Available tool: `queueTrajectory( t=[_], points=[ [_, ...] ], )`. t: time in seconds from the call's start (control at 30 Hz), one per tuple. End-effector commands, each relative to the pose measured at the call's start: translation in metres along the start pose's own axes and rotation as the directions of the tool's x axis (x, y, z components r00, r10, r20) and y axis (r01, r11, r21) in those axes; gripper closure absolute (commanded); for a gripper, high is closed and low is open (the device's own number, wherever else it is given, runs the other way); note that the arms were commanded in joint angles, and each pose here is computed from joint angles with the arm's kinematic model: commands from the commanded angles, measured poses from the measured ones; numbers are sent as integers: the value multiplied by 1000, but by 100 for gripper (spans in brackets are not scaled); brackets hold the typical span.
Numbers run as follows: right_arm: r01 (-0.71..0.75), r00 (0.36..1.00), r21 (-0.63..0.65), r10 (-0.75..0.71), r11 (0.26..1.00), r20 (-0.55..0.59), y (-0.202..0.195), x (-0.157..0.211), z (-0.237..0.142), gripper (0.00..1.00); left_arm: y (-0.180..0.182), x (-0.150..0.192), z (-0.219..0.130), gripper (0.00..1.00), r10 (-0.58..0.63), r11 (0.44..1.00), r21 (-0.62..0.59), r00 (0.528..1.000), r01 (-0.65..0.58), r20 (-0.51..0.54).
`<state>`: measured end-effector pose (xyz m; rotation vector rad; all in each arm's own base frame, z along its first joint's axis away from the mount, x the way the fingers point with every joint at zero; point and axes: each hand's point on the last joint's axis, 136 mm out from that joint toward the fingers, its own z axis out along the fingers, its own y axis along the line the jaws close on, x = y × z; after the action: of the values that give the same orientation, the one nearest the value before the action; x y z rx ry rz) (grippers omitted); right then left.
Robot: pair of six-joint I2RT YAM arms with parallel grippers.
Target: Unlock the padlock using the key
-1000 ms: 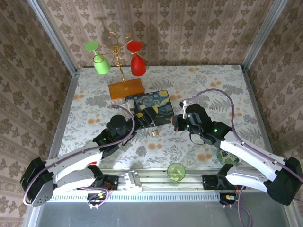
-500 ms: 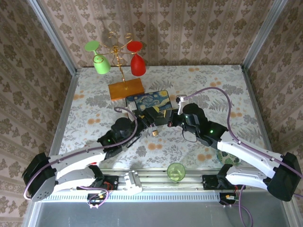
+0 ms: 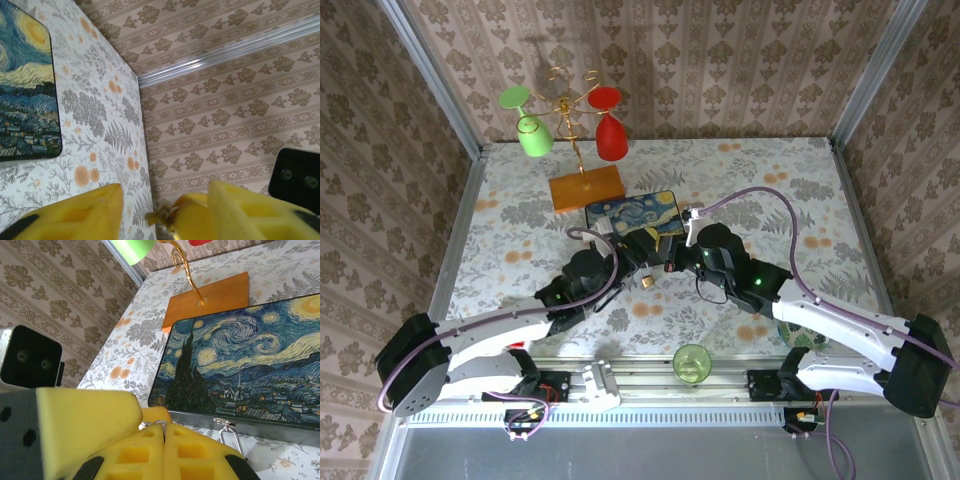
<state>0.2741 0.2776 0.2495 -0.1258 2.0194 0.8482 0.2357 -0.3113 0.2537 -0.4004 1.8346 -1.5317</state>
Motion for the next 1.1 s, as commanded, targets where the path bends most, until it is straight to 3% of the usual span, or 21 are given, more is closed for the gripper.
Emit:
queueTrajectory(
  t=[0.0, 0.43, 0.67, 0.73, 0.8, 0.87, 0.93, 1.07],
  points=[
    [-21, 999, 21, 21, 1000, 29, -5, 0, 1, 100, -6, -3, -3, 60, 2, 999, 34, 1000, -3, 24],
    [-24, 999, 6, 24, 1000, 22, -3, 5, -1, 100, 7, 2, -4, 77, 16, 1000, 3, 1000, -16, 9],
    [-18, 1000, -22, 18, 1000, 6, 0, 11, -2, 100, 5, 2, -4, 100, 40, 999, 7, 999, -40, 5],
    [0, 1000, -43, -1, 999, -9, 2, 13, -6, 86, 3, 1, -4, 100, 64, 998, 6, 998, -64, 3],
    [13, 1000, -79, -14, 997, -11, 3, 12, -13, 58, 3, 0, -5, 100, 98, 995, -2, 995, -98, -5],
    [17, 1000, -140, -20, 990, -19, 1, 5, -24, 36, -4, -1, -6, 100, 164, 987, 11, 986, -163, -34],
    [21, 999, -207, -26, 978, -22, -4, -6, -39, 27, -18, 0, -5, 100, 257, 966, 64, 963, -252, -87],
    [19, 999, -346, -30, 938, -26, -7, -25, -65, 24, -48, 12, -8, 100, 463, 881, 217, 862, -421, -206]
  ],
)
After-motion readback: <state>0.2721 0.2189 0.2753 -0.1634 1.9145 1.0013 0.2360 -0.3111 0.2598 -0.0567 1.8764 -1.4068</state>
